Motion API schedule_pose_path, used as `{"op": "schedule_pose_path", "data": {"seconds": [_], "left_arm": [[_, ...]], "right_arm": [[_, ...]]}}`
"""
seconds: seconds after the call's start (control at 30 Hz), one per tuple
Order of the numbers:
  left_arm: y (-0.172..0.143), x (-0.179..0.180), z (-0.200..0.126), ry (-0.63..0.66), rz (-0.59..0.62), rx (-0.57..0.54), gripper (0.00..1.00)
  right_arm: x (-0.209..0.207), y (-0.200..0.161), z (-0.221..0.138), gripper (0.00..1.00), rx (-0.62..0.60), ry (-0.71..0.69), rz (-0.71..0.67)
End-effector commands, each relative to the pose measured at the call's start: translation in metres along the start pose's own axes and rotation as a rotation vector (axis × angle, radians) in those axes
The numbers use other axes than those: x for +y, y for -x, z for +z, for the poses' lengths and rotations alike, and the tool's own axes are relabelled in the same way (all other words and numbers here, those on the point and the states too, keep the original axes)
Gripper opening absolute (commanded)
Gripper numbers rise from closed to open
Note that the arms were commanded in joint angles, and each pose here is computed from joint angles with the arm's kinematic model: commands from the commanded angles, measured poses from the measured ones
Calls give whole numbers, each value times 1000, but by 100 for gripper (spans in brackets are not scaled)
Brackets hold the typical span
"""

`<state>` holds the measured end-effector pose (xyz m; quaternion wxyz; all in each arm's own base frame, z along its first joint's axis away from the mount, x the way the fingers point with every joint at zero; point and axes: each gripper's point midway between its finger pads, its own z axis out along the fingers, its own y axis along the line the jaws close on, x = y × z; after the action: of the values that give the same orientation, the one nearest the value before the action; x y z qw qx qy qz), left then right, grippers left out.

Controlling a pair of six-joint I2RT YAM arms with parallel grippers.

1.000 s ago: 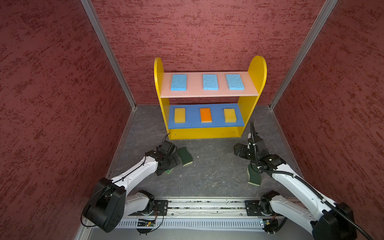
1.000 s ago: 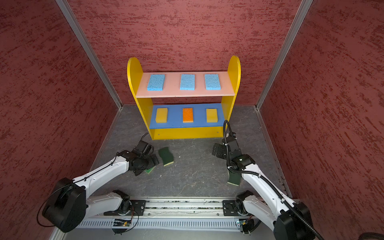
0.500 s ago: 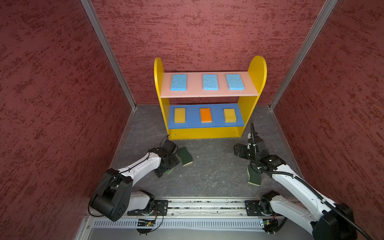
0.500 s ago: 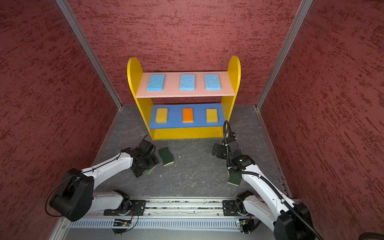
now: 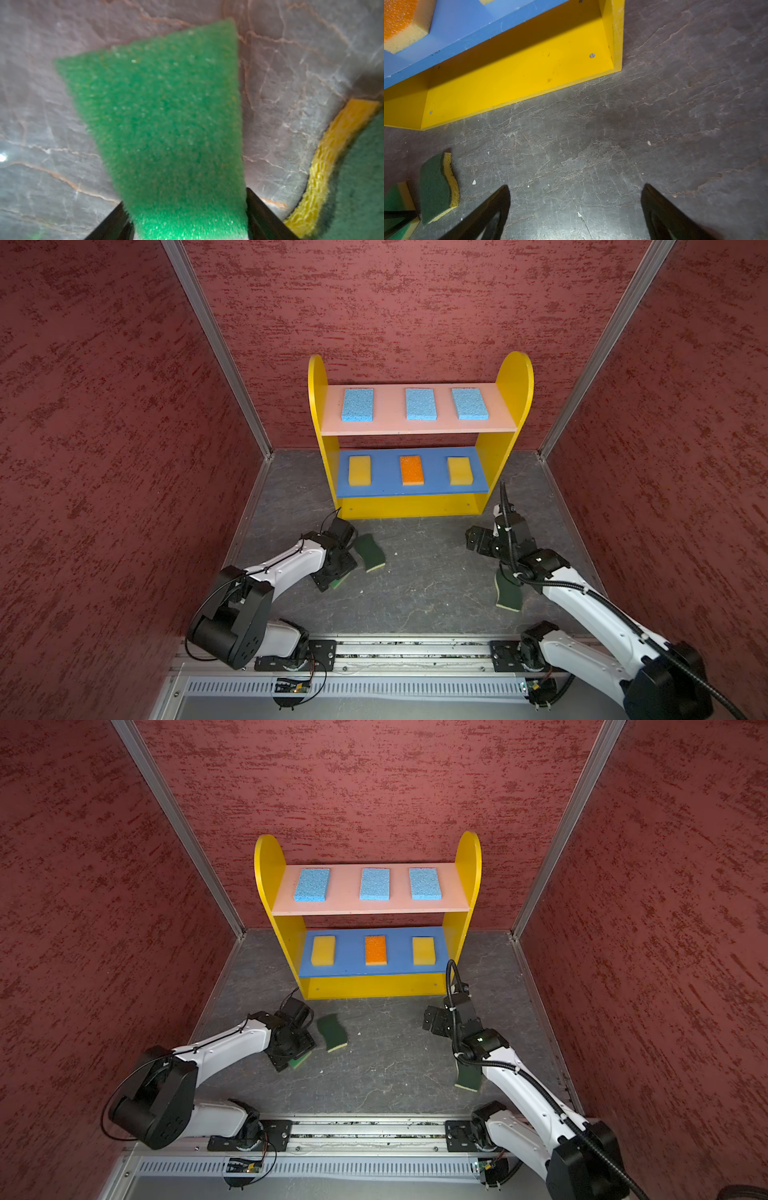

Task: Arrange cleaning sponges on a shelf
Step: Move several cleaning sponges to the center of the table, then pick up the cleaning sponge from the center of the table.

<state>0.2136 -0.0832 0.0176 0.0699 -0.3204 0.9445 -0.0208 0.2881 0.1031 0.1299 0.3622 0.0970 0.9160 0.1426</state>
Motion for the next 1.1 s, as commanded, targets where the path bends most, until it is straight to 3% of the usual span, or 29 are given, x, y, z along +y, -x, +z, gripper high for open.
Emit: {"op": "schedule_pose_path", "data": {"seconds": [0.0, 0.1, 0.27, 0.53, 0.8, 0.93, 1.07], "left_arm": [[-2, 2, 2, 9, 56, -20, 65], [-2, -1, 0, -4, 116, -41, 58], [0, -27, 1, -92, 275, -45, 57], [8, -72, 3, -131, 516, -44, 54], [-22, -119, 4, -136, 781, -37, 53], [-41, -136, 3, -181, 834, -32, 52], [-36, -138, -4, -192, 796, -67, 50]], "right_arm": [[4, 3, 4, 99, -4, 27, -2], [6, 2, 6, 99, 4, 38, 1], [9, 3, 7, 99, 7, 46, 5], [5, 2, 0, 99, -2, 38, 5], [1, 2, -7, 99, -17, 27, 1], [1, 2, -7, 99, -17, 28, 3], [2, 2, -7, 99, -15, 31, 2]]}}
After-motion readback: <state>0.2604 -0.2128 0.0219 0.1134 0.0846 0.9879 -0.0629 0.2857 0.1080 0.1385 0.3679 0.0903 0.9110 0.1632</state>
